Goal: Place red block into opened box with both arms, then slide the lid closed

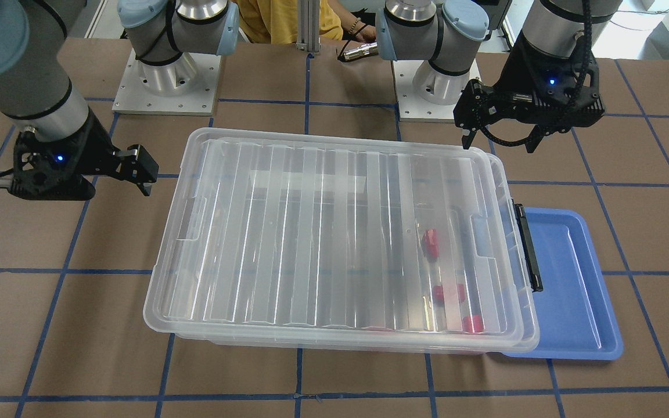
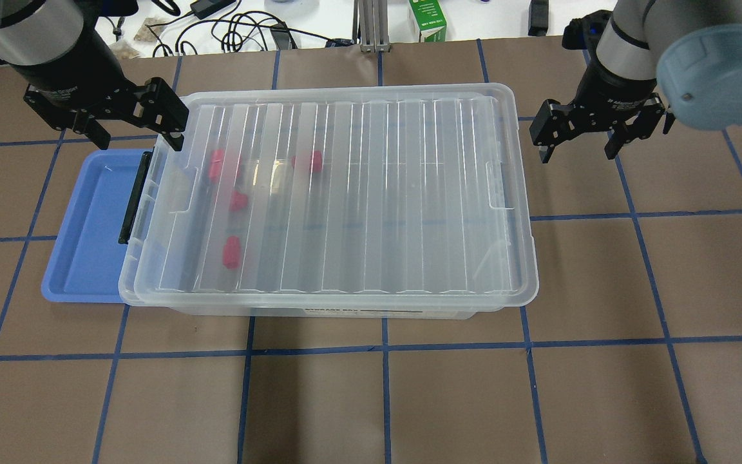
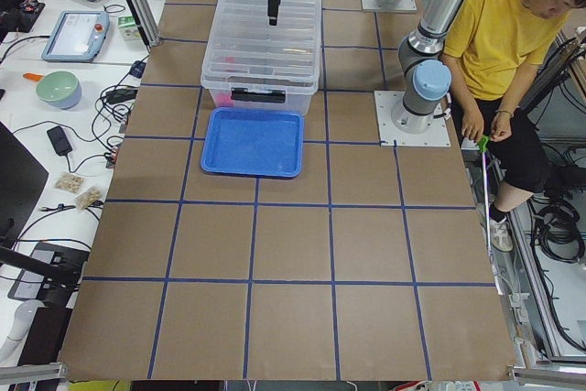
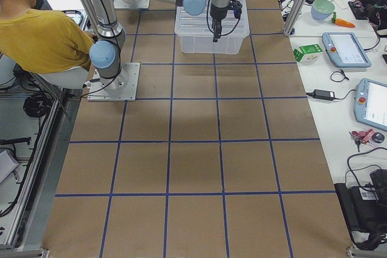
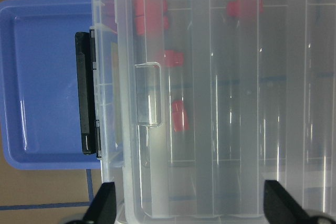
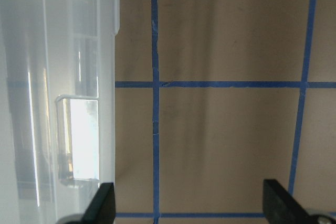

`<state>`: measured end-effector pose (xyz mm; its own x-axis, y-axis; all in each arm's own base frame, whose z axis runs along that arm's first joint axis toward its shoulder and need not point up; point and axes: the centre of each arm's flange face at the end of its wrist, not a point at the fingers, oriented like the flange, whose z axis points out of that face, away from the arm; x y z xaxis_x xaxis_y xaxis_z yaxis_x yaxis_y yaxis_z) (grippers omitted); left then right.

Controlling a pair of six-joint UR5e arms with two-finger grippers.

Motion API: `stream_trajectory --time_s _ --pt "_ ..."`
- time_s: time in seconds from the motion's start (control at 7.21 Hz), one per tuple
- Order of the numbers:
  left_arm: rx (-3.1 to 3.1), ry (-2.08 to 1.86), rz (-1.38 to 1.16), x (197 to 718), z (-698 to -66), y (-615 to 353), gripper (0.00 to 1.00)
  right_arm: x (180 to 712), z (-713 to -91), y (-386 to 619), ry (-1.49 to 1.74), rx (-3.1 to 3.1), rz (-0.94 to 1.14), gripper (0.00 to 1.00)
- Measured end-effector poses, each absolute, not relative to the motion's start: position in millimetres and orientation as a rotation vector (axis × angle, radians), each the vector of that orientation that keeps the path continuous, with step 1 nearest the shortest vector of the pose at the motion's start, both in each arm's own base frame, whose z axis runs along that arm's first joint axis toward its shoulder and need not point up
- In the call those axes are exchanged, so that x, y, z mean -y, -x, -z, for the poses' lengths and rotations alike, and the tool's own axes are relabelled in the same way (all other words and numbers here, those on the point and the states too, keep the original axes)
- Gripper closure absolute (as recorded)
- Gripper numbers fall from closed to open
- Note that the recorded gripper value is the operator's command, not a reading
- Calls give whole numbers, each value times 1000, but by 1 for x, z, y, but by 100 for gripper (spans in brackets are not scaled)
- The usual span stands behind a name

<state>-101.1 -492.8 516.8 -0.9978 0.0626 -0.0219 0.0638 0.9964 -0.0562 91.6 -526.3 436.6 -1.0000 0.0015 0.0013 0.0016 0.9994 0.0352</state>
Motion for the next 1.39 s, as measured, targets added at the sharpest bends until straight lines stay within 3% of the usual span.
stream_trajectory --time_s 0.55,1.39 --pt "-3117 -99 85 493 -516 101 0 484 -468 -118 102 3140 37 0" --pt "-3112 -95 66 498 -510 102 0 474 -468 -118 85 3136 76 0"
